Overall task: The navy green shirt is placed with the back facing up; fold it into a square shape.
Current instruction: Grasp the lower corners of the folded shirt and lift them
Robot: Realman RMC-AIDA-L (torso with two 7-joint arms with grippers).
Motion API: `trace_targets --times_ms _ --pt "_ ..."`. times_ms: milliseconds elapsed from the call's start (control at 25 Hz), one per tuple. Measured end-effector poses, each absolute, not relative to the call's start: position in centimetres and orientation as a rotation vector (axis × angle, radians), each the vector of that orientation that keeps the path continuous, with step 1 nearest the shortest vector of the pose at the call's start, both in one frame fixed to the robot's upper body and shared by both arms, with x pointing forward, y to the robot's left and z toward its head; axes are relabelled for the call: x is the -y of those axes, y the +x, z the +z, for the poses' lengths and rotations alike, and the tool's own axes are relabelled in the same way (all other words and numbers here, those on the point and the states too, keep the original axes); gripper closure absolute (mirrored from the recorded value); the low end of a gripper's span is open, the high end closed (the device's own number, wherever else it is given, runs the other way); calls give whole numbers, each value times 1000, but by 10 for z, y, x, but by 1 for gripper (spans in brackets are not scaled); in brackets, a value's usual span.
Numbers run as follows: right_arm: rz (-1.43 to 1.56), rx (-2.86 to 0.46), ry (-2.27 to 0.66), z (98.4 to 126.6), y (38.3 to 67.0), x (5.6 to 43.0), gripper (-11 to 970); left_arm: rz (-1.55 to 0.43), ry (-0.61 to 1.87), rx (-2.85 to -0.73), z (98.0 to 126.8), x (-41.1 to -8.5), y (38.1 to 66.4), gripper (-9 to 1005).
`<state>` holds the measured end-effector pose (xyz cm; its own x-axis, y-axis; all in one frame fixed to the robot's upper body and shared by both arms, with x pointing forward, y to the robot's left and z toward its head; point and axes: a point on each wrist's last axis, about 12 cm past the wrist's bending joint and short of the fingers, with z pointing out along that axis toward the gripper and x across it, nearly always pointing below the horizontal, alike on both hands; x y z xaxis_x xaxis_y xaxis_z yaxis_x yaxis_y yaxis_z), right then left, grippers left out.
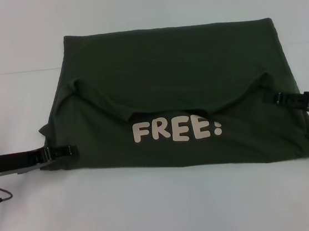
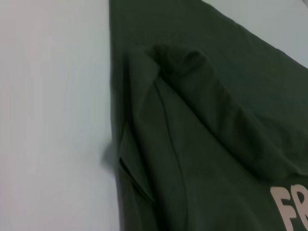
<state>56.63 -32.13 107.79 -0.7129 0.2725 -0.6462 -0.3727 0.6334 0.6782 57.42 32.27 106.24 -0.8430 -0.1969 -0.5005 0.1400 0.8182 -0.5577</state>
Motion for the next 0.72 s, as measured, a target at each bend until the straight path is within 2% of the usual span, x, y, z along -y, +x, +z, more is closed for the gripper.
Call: trace_targets --times_ms 240,440,560,720 --pt "1098 -2099 -82 1078 566 320 219 -755 -46 -2441 1065 -329 576 285" --pt "1098 -2100 -80 1077 565 321 220 -731 -16 -2466 1064 -329 577 500" --pt "1098 -2101 -80 1077 565 321 221 -734 -10 -2472 1064 -328 577 729" --pt "1096 -2103 -81 1078 565 321 223 -741 -7 -2473 1064 -327 577 811"
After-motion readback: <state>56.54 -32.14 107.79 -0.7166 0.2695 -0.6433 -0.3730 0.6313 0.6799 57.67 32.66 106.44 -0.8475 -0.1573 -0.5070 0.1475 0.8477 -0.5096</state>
